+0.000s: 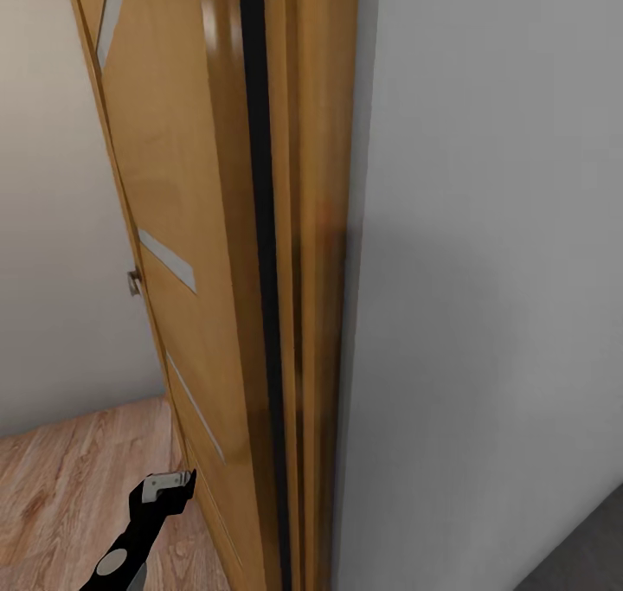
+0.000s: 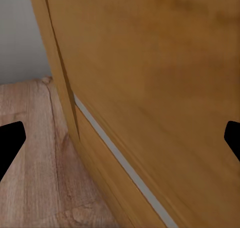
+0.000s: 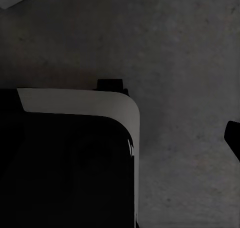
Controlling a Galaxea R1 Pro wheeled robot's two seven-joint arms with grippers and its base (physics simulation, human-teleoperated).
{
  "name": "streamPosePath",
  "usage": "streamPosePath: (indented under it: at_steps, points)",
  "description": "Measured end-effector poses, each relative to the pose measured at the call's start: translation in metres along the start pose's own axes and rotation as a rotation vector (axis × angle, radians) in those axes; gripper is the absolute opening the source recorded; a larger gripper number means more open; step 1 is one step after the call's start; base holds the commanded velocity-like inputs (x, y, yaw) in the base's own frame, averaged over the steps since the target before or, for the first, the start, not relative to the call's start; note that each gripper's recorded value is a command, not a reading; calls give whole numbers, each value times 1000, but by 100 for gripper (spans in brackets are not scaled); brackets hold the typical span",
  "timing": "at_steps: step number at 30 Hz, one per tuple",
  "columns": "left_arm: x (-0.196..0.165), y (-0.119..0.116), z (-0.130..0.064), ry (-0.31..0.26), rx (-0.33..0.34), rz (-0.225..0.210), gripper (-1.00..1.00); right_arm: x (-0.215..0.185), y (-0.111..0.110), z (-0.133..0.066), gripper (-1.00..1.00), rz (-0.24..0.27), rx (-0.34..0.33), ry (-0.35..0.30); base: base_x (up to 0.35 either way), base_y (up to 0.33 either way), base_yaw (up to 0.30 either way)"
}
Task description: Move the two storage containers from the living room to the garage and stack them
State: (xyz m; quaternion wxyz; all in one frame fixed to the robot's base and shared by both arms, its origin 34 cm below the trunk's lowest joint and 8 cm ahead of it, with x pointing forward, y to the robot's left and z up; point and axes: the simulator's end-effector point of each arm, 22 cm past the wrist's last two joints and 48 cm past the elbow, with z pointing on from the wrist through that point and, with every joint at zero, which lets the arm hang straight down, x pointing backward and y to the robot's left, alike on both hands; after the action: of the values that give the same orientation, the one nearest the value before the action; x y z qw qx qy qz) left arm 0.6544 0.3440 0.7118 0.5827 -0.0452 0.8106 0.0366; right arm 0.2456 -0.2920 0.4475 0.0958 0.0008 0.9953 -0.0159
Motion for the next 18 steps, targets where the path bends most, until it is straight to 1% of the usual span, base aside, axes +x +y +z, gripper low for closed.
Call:
streamPosePath:
  at_steps: [13, 15, 18]
  points:
    - [0, 0, 0, 0, 0, 0, 100, 0, 0, 0, 100, -1, 1, 0, 0, 2, 0]
    - [0, 0, 0, 0, 1, 0, 100, 0, 0, 0, 100, -1, 1, 0, 0, 64, 0]
    - [0, 0, 0, 0, 1, 0, 100, 0, 0, 0, 100, -1, 1, 0, 0, 170, 0]
